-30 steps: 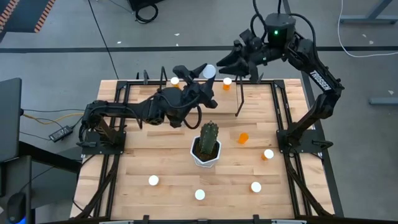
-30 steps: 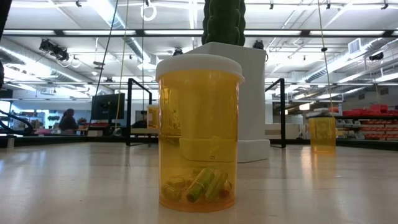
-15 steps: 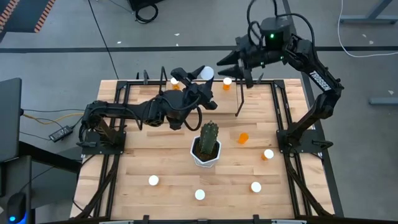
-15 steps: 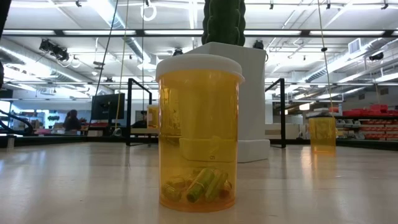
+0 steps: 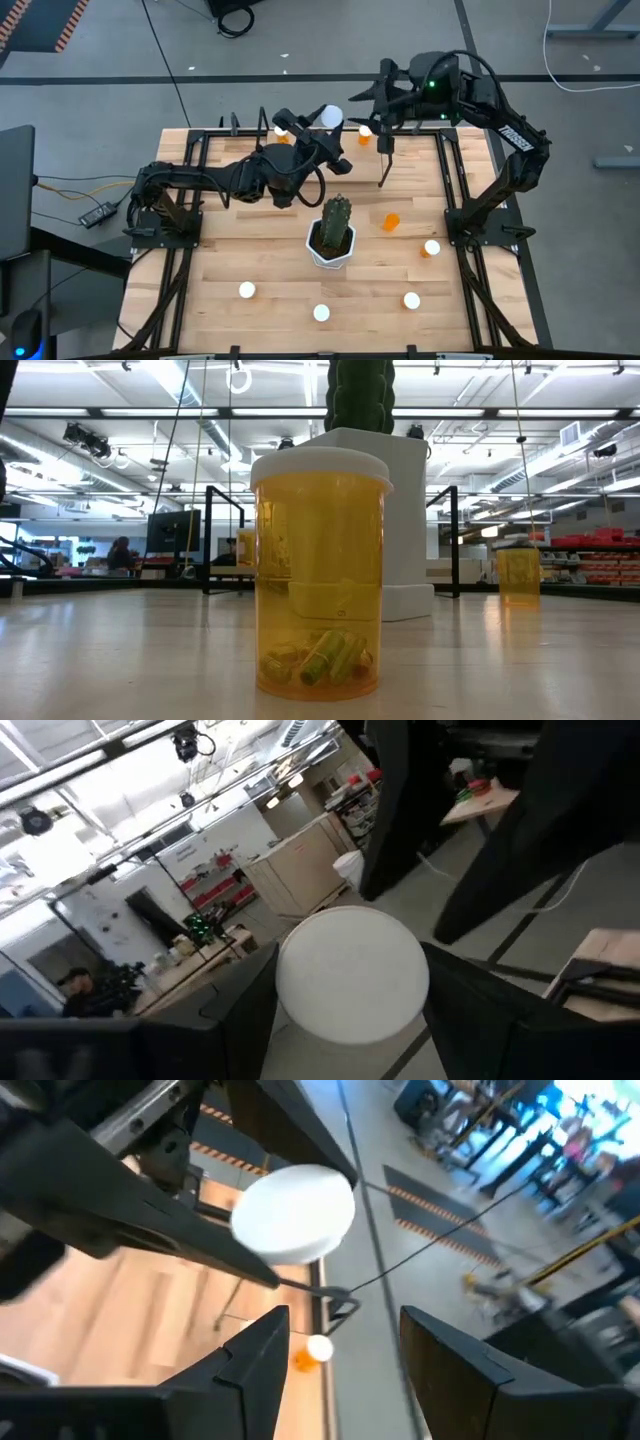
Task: Pick and place medicine bottles onto shelf by color
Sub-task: Put the orange medicine bottle on the shelf
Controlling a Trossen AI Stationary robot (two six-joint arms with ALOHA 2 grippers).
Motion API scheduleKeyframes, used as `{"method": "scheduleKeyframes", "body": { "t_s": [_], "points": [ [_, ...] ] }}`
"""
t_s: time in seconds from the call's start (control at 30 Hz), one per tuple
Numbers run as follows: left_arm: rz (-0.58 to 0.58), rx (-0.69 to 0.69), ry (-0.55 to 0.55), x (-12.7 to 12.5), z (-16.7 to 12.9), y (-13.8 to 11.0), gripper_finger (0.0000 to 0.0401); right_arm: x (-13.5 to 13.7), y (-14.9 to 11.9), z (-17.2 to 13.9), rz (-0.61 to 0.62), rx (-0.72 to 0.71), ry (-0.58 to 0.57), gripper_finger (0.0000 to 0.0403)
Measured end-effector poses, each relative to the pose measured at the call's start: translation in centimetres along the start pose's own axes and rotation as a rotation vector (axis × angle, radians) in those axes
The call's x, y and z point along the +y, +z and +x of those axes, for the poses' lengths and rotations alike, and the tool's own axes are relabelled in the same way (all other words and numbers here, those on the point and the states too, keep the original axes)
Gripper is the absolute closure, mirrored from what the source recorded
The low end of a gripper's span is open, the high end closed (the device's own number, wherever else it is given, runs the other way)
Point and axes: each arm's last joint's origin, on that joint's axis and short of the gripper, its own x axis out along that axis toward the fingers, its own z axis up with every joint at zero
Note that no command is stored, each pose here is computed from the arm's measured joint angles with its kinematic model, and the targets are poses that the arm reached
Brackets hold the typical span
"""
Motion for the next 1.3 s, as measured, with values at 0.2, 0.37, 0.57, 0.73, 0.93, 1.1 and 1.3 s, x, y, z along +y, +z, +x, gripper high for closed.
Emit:
{"method": "scheduleKeyframes", "body": {
  "t_s": [0.2, 0.37, 0.57, 0.73, 0.93, 1.1, 1.3],
  "points": [
    [-0.086, -0.03, -0.052, -0.3, -0.4, 0.2, 0.0178, -0.1, 0.4, -0.1, -0.109, -0.038, -0.018, 0.0205],
    [-0.162, 0.001, -0.085, -0.9, -0.6, -0.4, 0.0174, -0.1, 0.8, -1.6, -0.102, -0.075, -0.032, 0.0205],
    [-0.327, -0.001, -0.246, -1.6, -0.7, -0.8, 0.0178, 0.2, 0.6, -4.3, -0.103, -0.097, 0.017, 0.0205],
    [-0.479, -0.014, -0.534, -2.4, -0.7, -1.0, 0.0174, 1.1, -0.7, -5.8, -0.047, -0.025, 0.159, 0.0205],
    [-0.521, 0.035, -0.922, -3.3, -1.0, -1.5, 0.0178, 2.6, -1.6, -8.0, -0.009, -0.053, 0.471, 0.0205],
    [-0.599, 0.158, -1.241, -3.5, -0.9, -2.2, 0.0179, 3.9, -0.6, -9.3, -0.037, -0.189, 0.628, 0.0205],
    [-0.697, 0.184, -1.458, -2.8, 0.1, -2.2, 0.0177, 6.4, 0.4, -8.3, -0.063, -0.188, 0.763, 0.0205]
  ]
}}
